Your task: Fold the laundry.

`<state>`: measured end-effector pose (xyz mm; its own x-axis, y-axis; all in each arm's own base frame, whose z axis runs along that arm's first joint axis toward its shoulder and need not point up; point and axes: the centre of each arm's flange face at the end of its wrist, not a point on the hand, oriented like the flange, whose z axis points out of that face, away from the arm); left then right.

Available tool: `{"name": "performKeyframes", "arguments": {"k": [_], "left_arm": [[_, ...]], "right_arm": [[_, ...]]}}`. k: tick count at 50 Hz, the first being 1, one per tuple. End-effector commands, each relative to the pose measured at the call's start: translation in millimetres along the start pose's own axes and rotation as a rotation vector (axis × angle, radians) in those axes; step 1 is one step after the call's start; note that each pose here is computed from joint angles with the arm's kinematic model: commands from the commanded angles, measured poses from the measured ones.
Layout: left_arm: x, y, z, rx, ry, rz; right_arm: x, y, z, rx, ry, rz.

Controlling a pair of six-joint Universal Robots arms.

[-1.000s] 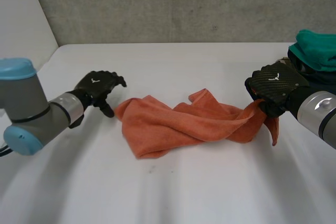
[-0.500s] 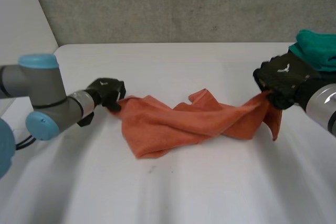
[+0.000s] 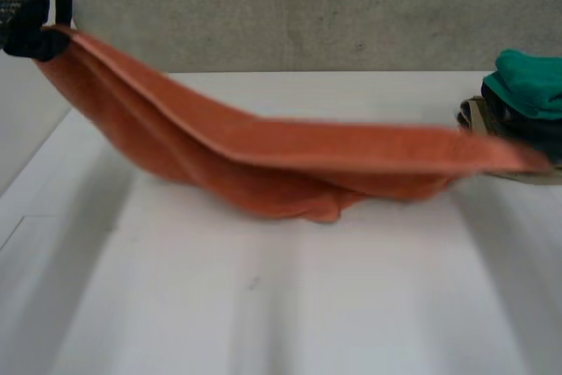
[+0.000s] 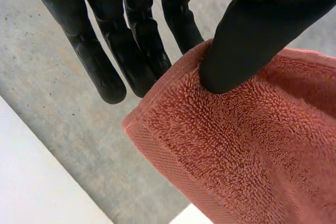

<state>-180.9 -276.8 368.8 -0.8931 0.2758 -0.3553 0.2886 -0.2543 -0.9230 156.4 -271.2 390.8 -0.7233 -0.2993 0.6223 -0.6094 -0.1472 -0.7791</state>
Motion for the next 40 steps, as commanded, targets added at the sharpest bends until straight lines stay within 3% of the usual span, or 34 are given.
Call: {"name": "performKeyframes", "arguments": {"k": [1,8,13,23,33,40], "left_arm": [[17.2,62.3,16.9,-0.183,0.074,0.111],[53.1,108.4,40.2,-0.289,0.185,0.118],[59.5,111.0,39.6,-0.297,0.188,0.114],[58.7,109.4,37.5,-0.295,0.184,0.112],[65.4,119.1,32.3,-0.317,0.201,0.106],[66.4,121.6,31.8,-0.309,0.198,0.108]], "right_arm": [[-58.1,23.2,31.0,-0.129,-0.148,-0.104],[-99.7,55.1,58.6,-0.228,-0.210,-0.059],[-122.3,81.1,61.9,-0.251,-0.207,0.122],[-174.0,110.9,-2.2,-0.298,-0.425,0.219],[-203.6,138.3,-25.7,-0.274,-0.392,0.228],[-210.8,149.6,-21.1,-0.299,-0.349,0.330]]}}
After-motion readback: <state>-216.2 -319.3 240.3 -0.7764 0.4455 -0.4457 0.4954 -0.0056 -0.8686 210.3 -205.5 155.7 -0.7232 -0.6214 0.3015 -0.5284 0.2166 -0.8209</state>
